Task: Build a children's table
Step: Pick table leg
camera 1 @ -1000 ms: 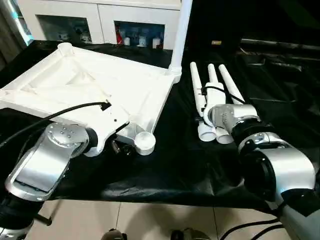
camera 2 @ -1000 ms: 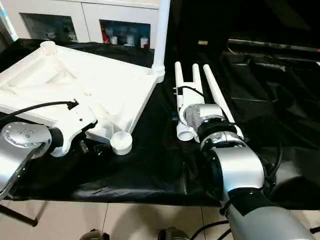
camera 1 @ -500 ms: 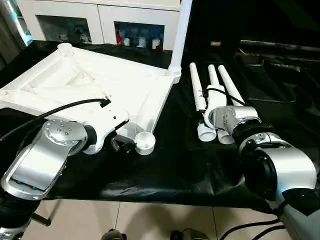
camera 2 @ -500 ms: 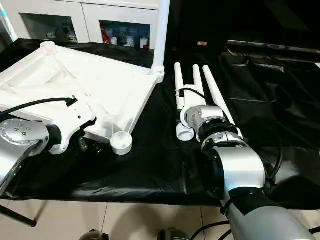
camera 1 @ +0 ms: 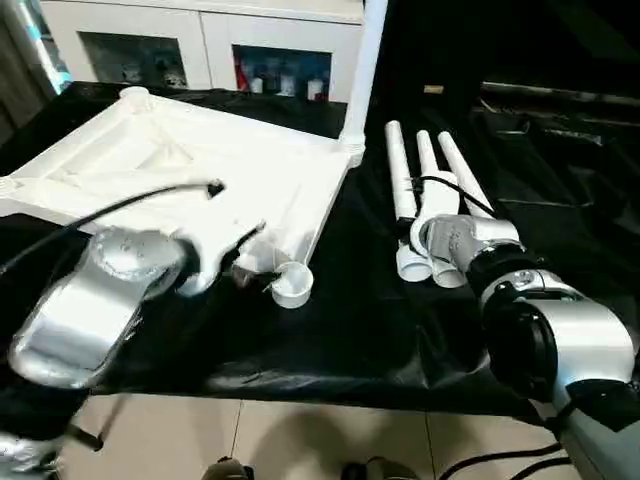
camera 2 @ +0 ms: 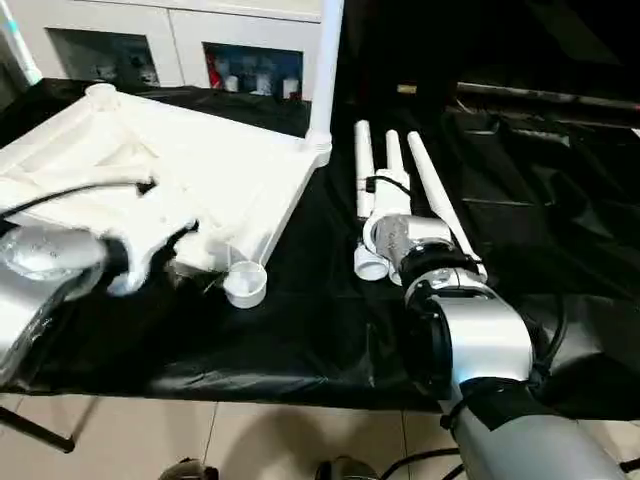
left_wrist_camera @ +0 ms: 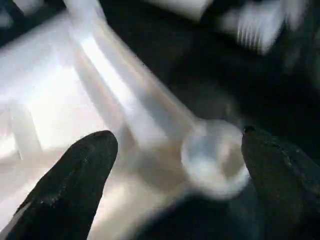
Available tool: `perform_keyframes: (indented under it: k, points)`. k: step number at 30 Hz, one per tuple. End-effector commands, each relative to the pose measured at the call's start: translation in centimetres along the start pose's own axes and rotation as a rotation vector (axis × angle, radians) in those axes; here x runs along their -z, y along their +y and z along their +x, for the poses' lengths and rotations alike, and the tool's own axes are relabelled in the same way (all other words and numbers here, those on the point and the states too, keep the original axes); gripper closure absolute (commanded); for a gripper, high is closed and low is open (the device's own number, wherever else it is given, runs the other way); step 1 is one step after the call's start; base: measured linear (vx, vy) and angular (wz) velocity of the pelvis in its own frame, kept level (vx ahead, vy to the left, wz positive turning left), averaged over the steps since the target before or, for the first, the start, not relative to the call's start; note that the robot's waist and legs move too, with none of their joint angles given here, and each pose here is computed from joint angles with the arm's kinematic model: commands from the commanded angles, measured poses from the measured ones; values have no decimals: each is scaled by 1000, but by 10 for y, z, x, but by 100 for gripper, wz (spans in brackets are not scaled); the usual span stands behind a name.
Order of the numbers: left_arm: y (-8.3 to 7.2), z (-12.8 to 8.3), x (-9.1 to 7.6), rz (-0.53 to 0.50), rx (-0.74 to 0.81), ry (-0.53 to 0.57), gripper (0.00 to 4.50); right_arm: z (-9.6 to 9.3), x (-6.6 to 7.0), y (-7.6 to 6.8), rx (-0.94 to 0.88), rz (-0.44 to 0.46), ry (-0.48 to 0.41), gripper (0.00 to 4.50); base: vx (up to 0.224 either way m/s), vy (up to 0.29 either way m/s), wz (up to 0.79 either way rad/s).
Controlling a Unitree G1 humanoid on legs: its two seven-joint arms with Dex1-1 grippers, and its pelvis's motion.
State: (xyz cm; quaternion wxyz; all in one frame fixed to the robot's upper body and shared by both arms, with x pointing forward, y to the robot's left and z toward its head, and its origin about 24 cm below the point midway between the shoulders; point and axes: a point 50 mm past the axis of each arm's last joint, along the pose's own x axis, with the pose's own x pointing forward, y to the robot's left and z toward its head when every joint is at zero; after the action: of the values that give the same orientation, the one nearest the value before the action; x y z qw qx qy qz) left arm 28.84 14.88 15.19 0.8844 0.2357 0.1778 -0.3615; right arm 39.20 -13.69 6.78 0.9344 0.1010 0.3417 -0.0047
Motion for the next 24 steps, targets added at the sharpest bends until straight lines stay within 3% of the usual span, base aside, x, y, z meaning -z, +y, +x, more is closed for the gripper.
perform_keyframes:
  k: [1,3,6,8,10,11,12,17,19,24]
  points:
    - [7,2,-9,-15,-41,-66,0,-4,-15,-5,-1,63,-79,264,0,0,0]
    - [9,8,-17,-65,-56,-135,0,-6,-24,-5,-30,111,-144,264,0,0,0]
    - [13,20,-32,-165,-63,-262,0,-14,-43,-9,-93,210,-311,264,0,0,0]
    - [14,22,-36,-189,-63,-289,0,-19,-50,-9,-145,215,-397,264,0,0,0]
    - [16,28,-46,-242,-63,-351,0,-35,-59,-12,-267,181,-588,264,0,0,0]
    - [16,28,-46,-242,-63,-351,0,-35,-59,-12,-267,181,-588,264,0,0,0]
    - [17,31,-53,-278,-60,-391,0,-47,-60,-14,-334,166,-666,264,0,0,0]
    - [20,35,-72,-403,-32,-506,0,-82,-49,-18,-549,154,-730,265,0,0,0]
    - [21,38,-82,-440,-8,-549,0,-104,-35,-9,-743,62,-716,265,0,0,0]
    - [23,43,-95,-539,39,-601,0,-124,-17,6,-985,-37,-662,265,0,0,0]
